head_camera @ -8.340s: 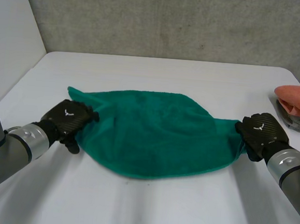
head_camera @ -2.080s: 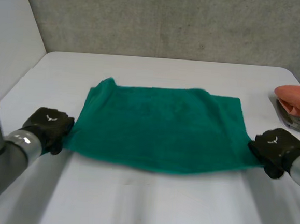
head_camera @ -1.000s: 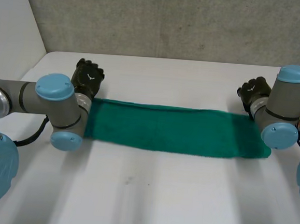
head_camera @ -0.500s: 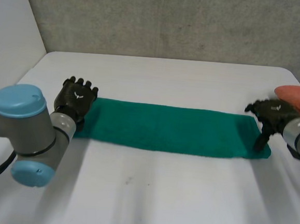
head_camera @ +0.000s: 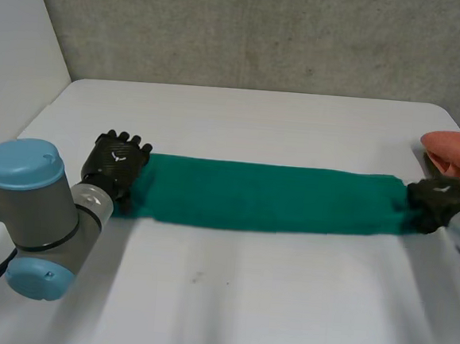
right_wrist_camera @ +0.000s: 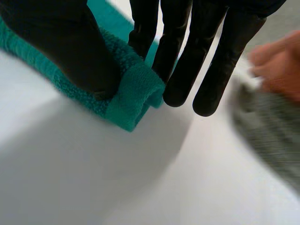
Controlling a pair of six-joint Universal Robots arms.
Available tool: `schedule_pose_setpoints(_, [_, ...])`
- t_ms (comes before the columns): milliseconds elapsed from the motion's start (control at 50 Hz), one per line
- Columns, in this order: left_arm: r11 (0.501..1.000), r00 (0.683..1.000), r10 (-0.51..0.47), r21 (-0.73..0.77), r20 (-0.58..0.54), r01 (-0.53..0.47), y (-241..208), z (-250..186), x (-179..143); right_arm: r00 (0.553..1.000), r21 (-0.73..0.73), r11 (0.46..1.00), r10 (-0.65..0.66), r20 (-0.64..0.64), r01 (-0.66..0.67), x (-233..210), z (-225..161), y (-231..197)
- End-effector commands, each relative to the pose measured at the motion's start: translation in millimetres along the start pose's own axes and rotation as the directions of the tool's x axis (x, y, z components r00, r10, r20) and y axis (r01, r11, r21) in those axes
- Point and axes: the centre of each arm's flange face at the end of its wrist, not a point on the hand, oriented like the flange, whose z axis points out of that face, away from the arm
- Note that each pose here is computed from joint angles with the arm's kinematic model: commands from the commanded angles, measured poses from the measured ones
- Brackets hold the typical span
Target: Fold the laundry.
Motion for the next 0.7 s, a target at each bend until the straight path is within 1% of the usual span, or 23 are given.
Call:
schedule_pose_setpoints(20, [1.000,1.000,-0.001,0.015,0.014,0.001,-7,-5,-6,0.978,-0.003,0.992,-0.128,-0.163,0.129,54,-18,-4])
schedule_pose_setpoints(100, [1.000,1.000,-0.004,0.012,0.017,0.004,-8,-11,-9,0.940,-0.060,0.964,-0.264,-0.217,0.257,75,-20,1])
schedule_pose_setpoints(120, [1.000,1.000,-0.005,0.010,0.019,0.004,-7,-11,-10,0.920,-0.075,0.948,-0.319,-0.228,0.311,79,-20,0])
schedule_pose_setpoints(180, [1.000,0.999,-0.008,0.004,0.033,0.007,-6,-13,-16,0.902,-0.050,0.928,-0.371,-0.221,0.369,71,-18,-11])
schedule_pose_setpoints(200, [1.000,0.999,-0.008,0.003,0.036,0.008,-6,-14,-17,0.900,0.021,0.918,-0.383,-0.208,0.396,52,-18,-32])
schedule_pose_setpoints(240, [1.000,0.999,-0.012,0.009,0.052,0.011,-8,-15,-23,0.906,0.102,0.911,-0.377,-0.190,0.400,31,-19,-54])
schedule_pose_setpoints(260, [1.000,0.998,-0.013,0.010,0.058,0.012,-9,-16,-25,0.910,0.144,0.905,-0.373,-0.179,0.399,20,-20,-65])
schedule_pose_setpoints(280, [1.000,0.998,-0.014,0.013,0.068,0.013,-10,-15,-30,0.922,0.233,0.893,-0.358,-0.146,0.384,-6,-24,-88])
schedule_pose_setpoints(300, [1.000,0.996,-0.018,0.018,0.084,0.017,-12,-15,-35,0.926,0.265,0.887,-0.354,-0.133,0.377,-15,-26,-96])
schedule_pose_setpoints(320, [1.000,0.996,-0.019,0.020,0.090,0.017,-12,-15,-38,0.932,0.356,0.862,-0.350,-0.099,0.361,-42,-32,-118])
schedule_pose_setpoints(340, [0.999,0.994,-0.026,0.024,0.108,0.023,-13,-15,-44,0.933,0.380,0.854,-0.350,-0.086,0.356,-50,-34,-124])
schedule_pose_setpoints(360, [0.999,0.993,-0.028,0.025,0.115,0.025,-14,-15,-47,0.931,0.428,0.833,-0.357,-0.068,0.351,-65,-38,-135])
schedule_pose_setpoints(380, [0.999,0.992,-0.034,0.028,0.121,0.030,-14,-15,-49,0.927,0.500,0.799,-0.374,-0.025,0.335,-94,-42,-149])
schedule_pose_setpoints(440, [0.998,0.989,-0.051,0.040,0.137,0.046,-18,-16,-55,0.908,0.585,0.750,-0.416,0.052,0.310,-139,-47,-160])
schedule_pose_setpoints(460, [0.998,0.989,-0.057,0.041,0.139,0.052,-18,-16,-55,0.884,0.640,0.711,-0.455,0.105,0.290,-172,-53,-166])
schedule_pose_setpoints(480, [0.997,0.988,-0.065,0.046,0.138,0.059,-19,-16,-56,0.867,0.672,0.688,-0.479,0.136,0.275,-192,-59,-168])
schedule_pose_setpoints(500, [0.997,0.988,-0.071,0.045,0.137,0.065,-18,-16,-56,0.856,0.689,0.675,-0.493,0.156,0.264,-204,-61,-169])
schedule_pose_setpoints(520, [0.996,0.988,-0.077,0.044,0.136,0.071,-17,-17,-55,0.828,0.724,0.646,-0.526,0.195,0.240,-230,-68,-169])
schedule_pose_setpoints(540, [0.996,0.988,-0.080,0.041,0.134,0.075,-17,-17,-55,0.812,0.735,0.638,-0.541,0.218,0.228,-243,-70,-166])
schedule_pose_setpoints(580, [0.996,0.989,-0.081,0.039,0.126,0.076,-16,-18,-52,0.781,0.752,0.626,-0.568,0.257,0.208,-265,-71,-159])
schedule_pose_setpoints(600, [0.996,0.989,-0.080,0.036,0.121,0.076,-15,-18,-51,0.757,0.751,0.631,-0.584,0.292,0.197,-282,-70,-149])
schedule_pose_setpoints(660, [0.997,0.991,-0.079,0.031,0.110,0.076,-14,-18,-47,0.727,0.742,0.642,-0.601,0.332,0.192,-302,-68,-133])
schedule_pose_setpoints(700, [0.997,0.991,-0.079,0.032,0.109,0.076,-14,-18,-46,0.718,0.720,0.664,-0.600,0.353,0.201,-310,-67,-125])
